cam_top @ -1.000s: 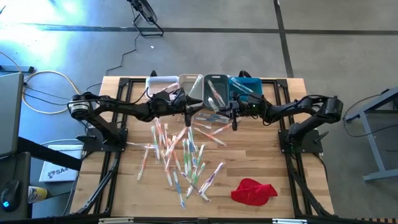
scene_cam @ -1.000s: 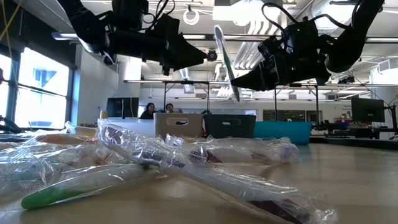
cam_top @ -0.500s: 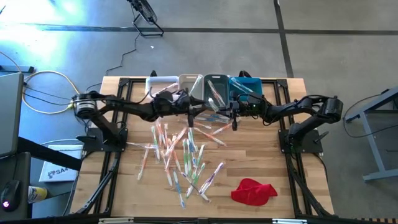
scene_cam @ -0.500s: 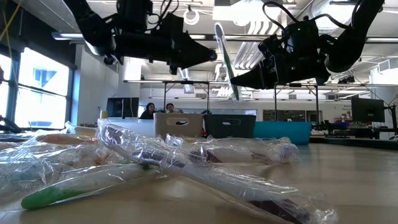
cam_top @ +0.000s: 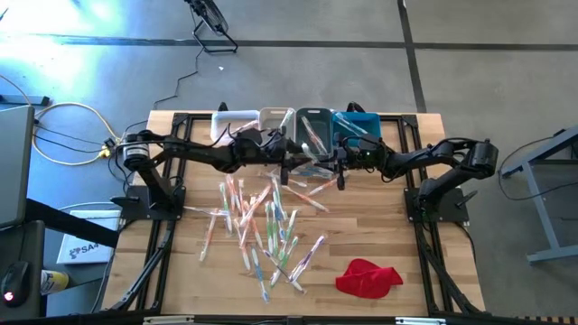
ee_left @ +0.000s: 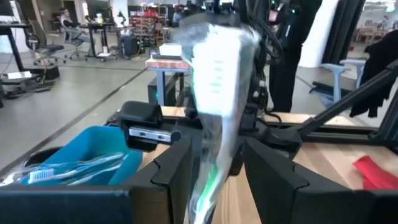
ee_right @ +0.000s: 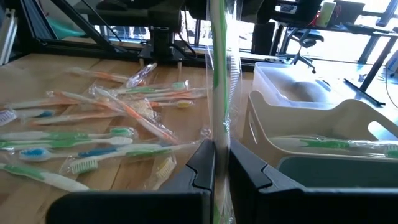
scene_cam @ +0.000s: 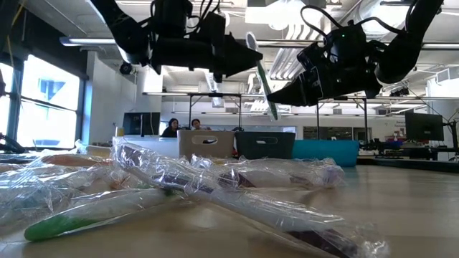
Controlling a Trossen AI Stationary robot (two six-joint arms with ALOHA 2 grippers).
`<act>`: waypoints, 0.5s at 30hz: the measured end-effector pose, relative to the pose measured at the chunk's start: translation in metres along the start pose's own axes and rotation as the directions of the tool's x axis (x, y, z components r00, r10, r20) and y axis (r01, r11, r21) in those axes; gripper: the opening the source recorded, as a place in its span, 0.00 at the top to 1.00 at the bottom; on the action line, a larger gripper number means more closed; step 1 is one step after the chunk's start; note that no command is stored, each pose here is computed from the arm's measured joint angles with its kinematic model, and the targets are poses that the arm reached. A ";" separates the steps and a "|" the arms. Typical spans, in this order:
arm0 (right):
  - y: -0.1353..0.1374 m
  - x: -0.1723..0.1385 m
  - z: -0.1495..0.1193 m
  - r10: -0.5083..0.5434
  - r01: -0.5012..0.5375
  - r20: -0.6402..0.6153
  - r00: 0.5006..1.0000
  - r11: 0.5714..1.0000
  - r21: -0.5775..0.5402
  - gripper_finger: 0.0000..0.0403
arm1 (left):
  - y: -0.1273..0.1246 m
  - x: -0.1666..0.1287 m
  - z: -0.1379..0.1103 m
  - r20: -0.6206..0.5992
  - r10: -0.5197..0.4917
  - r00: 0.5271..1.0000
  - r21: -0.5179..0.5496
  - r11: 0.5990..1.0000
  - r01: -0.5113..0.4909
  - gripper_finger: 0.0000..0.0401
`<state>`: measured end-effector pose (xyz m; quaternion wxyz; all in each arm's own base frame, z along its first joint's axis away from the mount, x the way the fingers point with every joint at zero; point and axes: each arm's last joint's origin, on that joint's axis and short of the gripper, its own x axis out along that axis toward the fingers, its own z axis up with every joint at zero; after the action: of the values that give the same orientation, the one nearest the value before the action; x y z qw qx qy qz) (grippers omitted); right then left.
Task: Pick & Place Toothbrushes
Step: Put the green toothbrush into the gray bin
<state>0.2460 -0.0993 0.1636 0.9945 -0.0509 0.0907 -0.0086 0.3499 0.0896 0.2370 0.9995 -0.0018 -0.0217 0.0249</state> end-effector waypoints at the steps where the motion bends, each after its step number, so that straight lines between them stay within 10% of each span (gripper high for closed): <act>1: 0.000 0.000 0.000 0.000 0.000 0.000 1.000 1.000 0.000 0.96 | 0.000 0.000 -0.001 -0.006 0.000 1.000 0.001 1.000 0.000 0.65; 15: -0.001 0.000 0.000 -0.024 0.024 -0.008 1.000 1.000 0.001 0.96 | 0.000 0.000 -0.003 -0.032 0.003 0.999 0.000 1.000 -0.003 0.86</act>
<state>0.2459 -0.1000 0.1632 0.9940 -0.0512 0.0939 -0.0209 0.3500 0.0897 0.2338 0.9996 -0.0025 -0.0056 0.0262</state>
